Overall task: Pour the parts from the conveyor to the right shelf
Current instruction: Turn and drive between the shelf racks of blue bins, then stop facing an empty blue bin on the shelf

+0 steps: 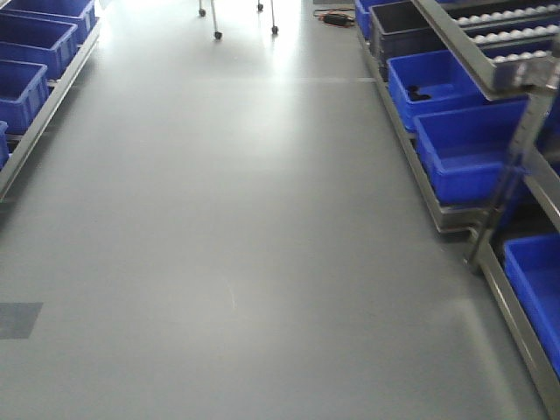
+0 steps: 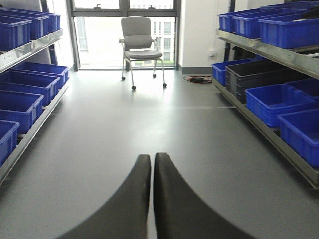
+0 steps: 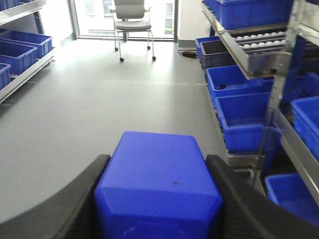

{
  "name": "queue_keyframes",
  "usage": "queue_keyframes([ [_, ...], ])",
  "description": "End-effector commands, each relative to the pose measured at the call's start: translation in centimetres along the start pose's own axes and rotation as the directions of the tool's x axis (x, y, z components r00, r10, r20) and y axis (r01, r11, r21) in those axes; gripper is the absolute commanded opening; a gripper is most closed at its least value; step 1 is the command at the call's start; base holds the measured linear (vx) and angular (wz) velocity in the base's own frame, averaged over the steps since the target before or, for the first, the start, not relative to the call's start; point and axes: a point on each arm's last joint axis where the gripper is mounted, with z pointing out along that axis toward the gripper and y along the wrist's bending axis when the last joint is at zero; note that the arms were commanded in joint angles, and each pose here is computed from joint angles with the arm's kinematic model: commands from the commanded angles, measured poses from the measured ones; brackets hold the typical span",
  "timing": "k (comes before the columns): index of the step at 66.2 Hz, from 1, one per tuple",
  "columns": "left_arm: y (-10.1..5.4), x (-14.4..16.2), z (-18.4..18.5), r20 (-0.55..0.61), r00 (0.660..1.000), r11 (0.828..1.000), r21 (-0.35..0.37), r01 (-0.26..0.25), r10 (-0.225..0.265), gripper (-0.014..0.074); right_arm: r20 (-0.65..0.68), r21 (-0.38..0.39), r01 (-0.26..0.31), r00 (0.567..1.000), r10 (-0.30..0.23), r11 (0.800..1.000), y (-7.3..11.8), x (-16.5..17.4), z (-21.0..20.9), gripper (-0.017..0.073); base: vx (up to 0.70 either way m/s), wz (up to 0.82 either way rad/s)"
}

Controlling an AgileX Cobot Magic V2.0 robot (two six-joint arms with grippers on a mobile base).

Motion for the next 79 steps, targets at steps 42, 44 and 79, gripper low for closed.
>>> queue_keyframes([
  [42, -0.09, -1.27, 0.02, 0.079, 0.997, 1.0, 0.012, 0.016, -0.017, -0.0006, 0.088, 0.007, 0.006, 0.996, -0.007, 1.0, -0.08, -1.53, -0.18, -0.0004, 0.52, 0.7],
  [44, -0.09, -1.27, 0.02, 0.079, 0.997, 1.0, 0.012, 0.016, -0.017, -0.0006, 0.088, 0.007, 0.006, 0.996, -0.007, 1.0, -0.08, -1.53, -0.18, -0.0004, 0.47, 0.89],
  [79, -0.09, -1.27, 0.02, 0.079, 0.997, 1.0, 0.012, 0.016, -0.017, -0.0006, 0.088, 0.007, 0.006, 0.996, -0.007, 1.0, -0.08, -1.53, -0.18, -0.0004, 0.42, 0.76],
])
